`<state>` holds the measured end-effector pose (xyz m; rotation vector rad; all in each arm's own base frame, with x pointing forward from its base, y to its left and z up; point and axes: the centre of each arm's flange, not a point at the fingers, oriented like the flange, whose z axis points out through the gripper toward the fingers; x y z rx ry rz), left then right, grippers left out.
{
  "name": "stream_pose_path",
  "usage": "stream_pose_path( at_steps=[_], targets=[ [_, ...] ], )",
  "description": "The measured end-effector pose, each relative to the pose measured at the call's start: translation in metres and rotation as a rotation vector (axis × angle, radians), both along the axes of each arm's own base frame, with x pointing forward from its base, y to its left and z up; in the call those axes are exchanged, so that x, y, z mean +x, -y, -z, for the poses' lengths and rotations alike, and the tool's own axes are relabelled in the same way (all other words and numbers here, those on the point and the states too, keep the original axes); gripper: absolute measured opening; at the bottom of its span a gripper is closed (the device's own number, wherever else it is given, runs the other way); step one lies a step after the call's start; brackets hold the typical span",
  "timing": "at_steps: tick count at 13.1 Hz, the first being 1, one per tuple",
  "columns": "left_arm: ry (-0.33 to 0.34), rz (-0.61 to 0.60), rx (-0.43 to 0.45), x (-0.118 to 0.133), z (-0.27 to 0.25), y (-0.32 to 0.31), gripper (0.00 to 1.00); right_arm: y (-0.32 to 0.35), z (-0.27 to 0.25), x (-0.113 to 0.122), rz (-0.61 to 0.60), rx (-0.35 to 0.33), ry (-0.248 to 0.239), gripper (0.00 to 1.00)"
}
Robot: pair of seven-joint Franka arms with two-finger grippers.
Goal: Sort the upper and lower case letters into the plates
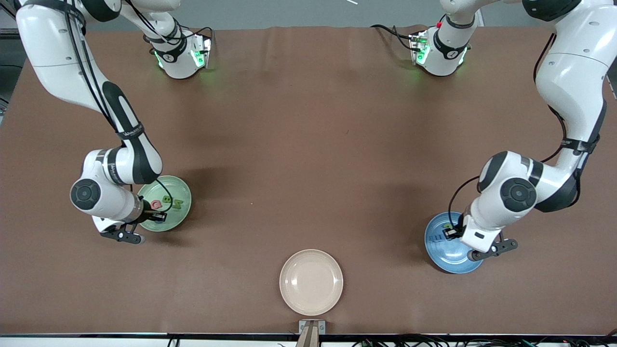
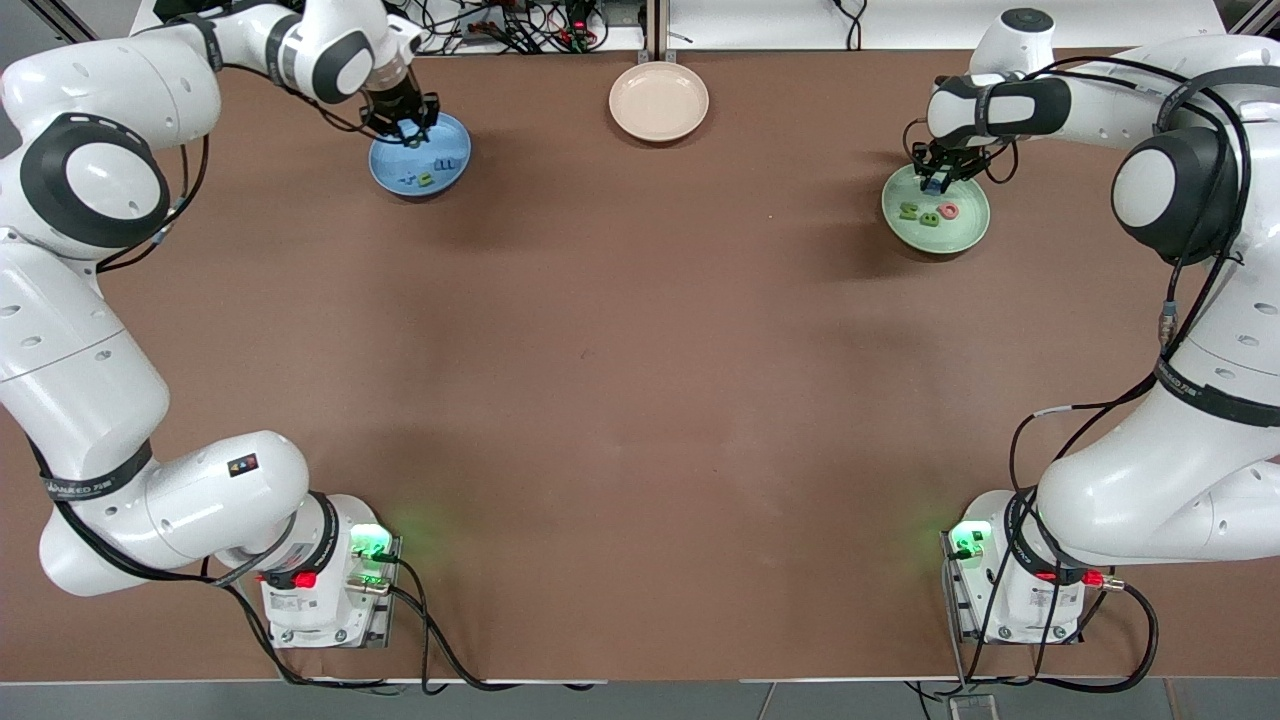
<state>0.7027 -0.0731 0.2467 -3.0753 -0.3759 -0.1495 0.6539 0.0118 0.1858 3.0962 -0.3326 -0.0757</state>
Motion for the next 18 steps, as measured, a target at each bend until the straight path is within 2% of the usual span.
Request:
stream_pose_path(
  at_steps=[1, 2, 5, 6, 7, 8, 11, 15, 18],
  targets=[
    [0.001, 0.018, 0.007, 0.001, 0.007, -0.011, 0.37, 0.0, 0.0, 0.0, 0.0, 0.0, -0.003, 0.51],
    [0.006, 0.031, 0.009, 0.003, 0.013, -0.018, 0.42, -0.001, -0.002, 0.001, 0.0, -0.001, -0.011, 0.59],
    [0.03, 0.048, 0.005, 0.006, 0.012, -0.022, 0.75, -0.002, -0.032, 0.01, -0.004, -0.006, -0.056, 0.93],
    [0.038, 0.056, 0.008, 0.008, 0.007, -0.022, 0.86, -0.001, -0.052, 0.014, -0.021, -0.009, -0.068, 1.0],
    [0.047, 0.066, 0.014, 0.01, -0.001, -0.023, 0.98, 0.001, -0.074, 0.016, -0.048, -0.011, -0.077, 1.0],
    [0.052, 0.08, 0.027, 0.011, -0.013, -0.024, 1.0, 0.005, -0.099, 0.017, -0.075, -0.013, -0.087, 1.0],
    [0.057, 0.113, 0.073, 0.009, -0.074, -0.015, 1.0, 0.032, -0.174, 0.012, -0.118, -0.014, -0.129, 1.0],
    [-0.018, 0.063, 0.072, -0.017, -0.17, -0.031, 1.0, 0.052, -0.268, 0.003, -0.102, -0.013, -0.185, 1.0],
    [-0.049, 0.089, 0.049, -0.043, -0.245, -0.044, 1.0, 0.054, -0.328, 0.0, -0.091, -0.014, -0.183, 1.0]
  ],
)
